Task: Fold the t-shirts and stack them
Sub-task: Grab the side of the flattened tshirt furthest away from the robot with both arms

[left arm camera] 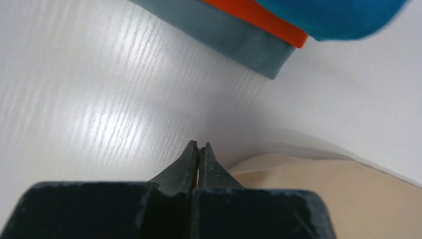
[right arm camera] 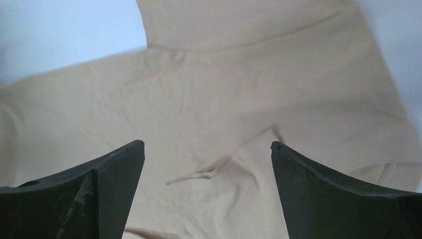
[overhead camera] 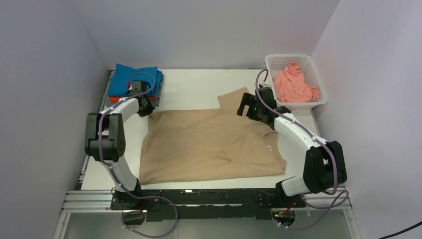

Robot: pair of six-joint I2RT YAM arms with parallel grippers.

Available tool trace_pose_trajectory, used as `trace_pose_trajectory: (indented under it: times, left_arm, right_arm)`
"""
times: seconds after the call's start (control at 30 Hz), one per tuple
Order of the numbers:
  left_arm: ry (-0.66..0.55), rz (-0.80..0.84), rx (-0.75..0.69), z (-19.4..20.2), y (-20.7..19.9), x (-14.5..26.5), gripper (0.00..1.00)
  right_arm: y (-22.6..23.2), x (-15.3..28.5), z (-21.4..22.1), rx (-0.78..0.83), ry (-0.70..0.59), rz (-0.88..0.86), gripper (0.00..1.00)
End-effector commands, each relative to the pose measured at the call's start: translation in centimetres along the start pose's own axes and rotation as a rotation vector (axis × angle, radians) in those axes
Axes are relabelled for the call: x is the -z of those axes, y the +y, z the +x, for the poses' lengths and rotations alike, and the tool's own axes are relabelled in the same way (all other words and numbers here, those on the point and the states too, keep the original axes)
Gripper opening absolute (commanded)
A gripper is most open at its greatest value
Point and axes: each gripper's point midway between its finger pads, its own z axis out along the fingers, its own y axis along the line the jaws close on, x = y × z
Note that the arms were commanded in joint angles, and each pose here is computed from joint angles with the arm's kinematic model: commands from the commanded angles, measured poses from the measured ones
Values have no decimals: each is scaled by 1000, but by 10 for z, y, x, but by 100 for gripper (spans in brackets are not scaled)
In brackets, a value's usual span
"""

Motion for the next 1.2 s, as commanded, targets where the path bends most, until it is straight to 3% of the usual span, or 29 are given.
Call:
trace_pose_trajectory:
  times: [0.0,0.37,0.57,0.87,1.07,1.17]
  left_arm:
    - [-146,29,-22,-30,-1,35,0]
    - [-163,85,-37,-28,-5,49,0]
    - [-180,99,-49,-31,-6,58,0]
    - [-166,132,-55,-30,-13,55,0]
    - [-157,120,-51,-26,-10,53,0]
    - [-154,115,-49,-25,-10,52,0]
  right_arm:
    - [9,-6,-41,32,-72,30,100]
    - [3,-93,-109,60,-126,196,100]
    - [13,-161,-145,90,-157,172,97]
    - [1,-236,-149,246,-143,228,93]
    - [-13,-234,-113,239,-70,229,84]
    - [-20,-225,-105,222,-59,245,73]
